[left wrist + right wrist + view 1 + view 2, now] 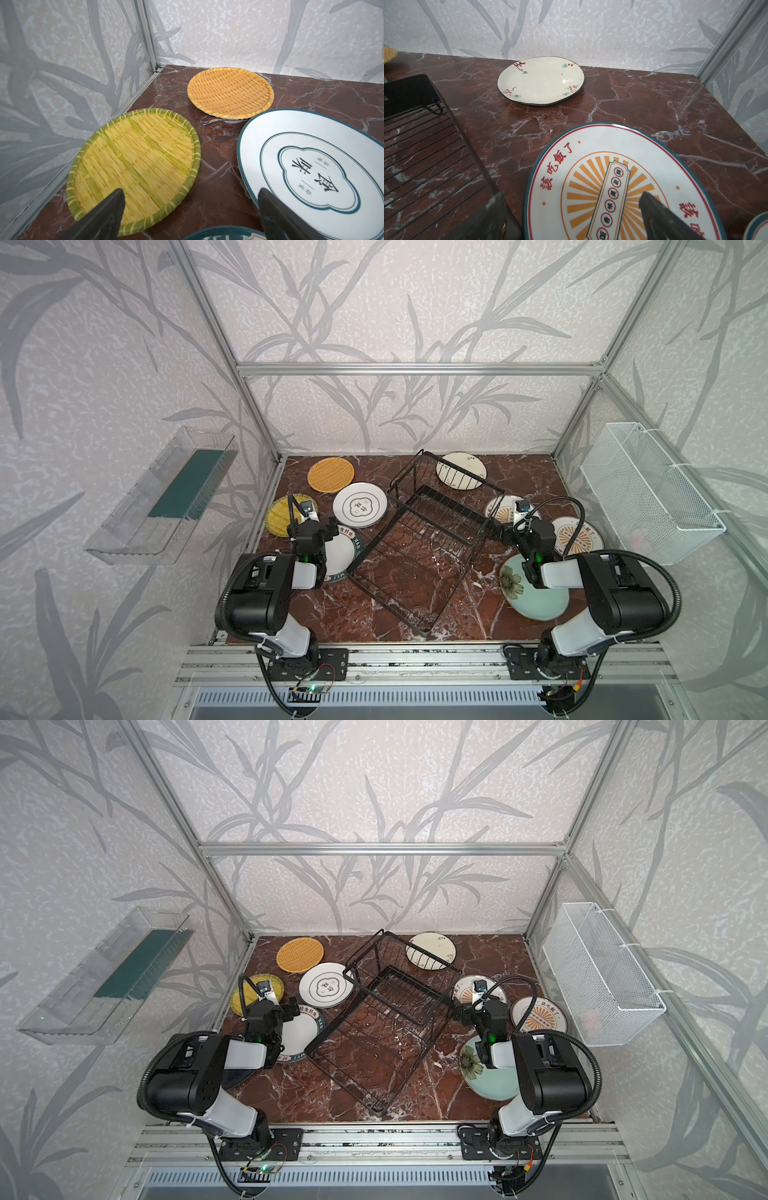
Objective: Load plates into a dish rack
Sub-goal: Pick up the plate from the top-right of the table.
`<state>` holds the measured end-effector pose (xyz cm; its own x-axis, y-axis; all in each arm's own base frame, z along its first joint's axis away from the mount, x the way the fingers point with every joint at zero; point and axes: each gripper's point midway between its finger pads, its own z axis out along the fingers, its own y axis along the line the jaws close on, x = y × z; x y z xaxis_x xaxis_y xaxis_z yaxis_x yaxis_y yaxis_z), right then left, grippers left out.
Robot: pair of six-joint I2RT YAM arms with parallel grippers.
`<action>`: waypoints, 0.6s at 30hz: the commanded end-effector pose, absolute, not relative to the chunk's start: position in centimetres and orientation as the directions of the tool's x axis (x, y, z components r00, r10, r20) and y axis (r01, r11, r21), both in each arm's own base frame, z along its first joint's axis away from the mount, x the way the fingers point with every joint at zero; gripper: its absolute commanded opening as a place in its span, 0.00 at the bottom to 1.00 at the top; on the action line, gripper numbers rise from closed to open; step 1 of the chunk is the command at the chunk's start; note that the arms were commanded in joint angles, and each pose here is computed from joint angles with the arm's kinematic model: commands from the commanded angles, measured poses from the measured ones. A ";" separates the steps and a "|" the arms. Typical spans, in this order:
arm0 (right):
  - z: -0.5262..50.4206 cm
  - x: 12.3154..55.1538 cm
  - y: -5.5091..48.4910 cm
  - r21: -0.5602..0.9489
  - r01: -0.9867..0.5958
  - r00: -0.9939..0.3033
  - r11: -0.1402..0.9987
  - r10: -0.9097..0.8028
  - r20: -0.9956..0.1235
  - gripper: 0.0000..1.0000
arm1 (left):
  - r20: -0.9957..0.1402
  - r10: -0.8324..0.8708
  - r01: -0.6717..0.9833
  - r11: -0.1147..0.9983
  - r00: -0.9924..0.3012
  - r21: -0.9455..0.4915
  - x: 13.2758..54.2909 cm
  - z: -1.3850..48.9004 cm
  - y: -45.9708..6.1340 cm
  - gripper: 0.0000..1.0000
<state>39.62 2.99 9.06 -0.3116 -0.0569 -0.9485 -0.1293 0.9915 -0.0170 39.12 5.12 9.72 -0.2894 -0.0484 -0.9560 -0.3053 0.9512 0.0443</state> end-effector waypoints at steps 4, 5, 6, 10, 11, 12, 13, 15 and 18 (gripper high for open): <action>11.0 38.4 0.6 -0.013 0.017 -0.238 1.000 -0.008 -0.971 0.99 | -0.952 -0.050 -0.308 0.950 -0.303 0.048 39.0 9.7 5.3 0.99; 11.5 38.2 0.7 -0.013 0.013 -0.234 1.000 -0.010 -0.972 0.99 | -0.952 -0.049 -0.309 0.950 -0.303 0.049 39.0 9.7 5.3 0.99; 12.0 38.1 0.8 -0.016 0.003 -0.234 1.000 -0.015 -0.972 0.99 | -0.952 -0.050 -0.307 0.950 -0.303 0.048 39.0 9.6 5.3 0.99; 15.2 37.6 -0.2 0.013 0.076 -0.230 0.997 0.030 -0.973 0.99 | -0.950 -0.021 -0.283 0.956 -0.311 0.071 39.2 10.9 4.8 0.99; 15.5 37.2 -1.2 0.054 0.145 -0.242 0.988 0.088 -0.966 0.99 | -0.948 -0.021 -0.283 0.956 -0.318 0.073 39.3 11.6 4.8 0.99; 16.1 36.7 -2.2 0.122 0.223 -0.234 0.967 0.174 -0.956 0.99 | -0.943 -0.022 -0.287 0.955 -0.333 0.079 39.3 12.2 4.8 0.99; 16.3 36.1 -3.2 0.170 0.294 -0.233 0.940 0.243 -0.942 0.99 | -0.940 -0.024 -0.295 0.952 -0.340 0.082 39.3 12.6 5.0 0.99; 17.4 35.3 -3.8 0.233 0.355 -0.223 0.906 0.324 -0.919 0.99 | -0.946 -0.039 -0.334 0.940 -0.323 0.075 39.0 14.2 5.5 0.99; 19.1 35.2 -2.8 0.312 0.301 -0.203 0.901 0.380 -0.903 0.99 | -0.950 -0.177 -0.430 0.901 -0.257 -0.051 38.0 17.1 6.5 0.99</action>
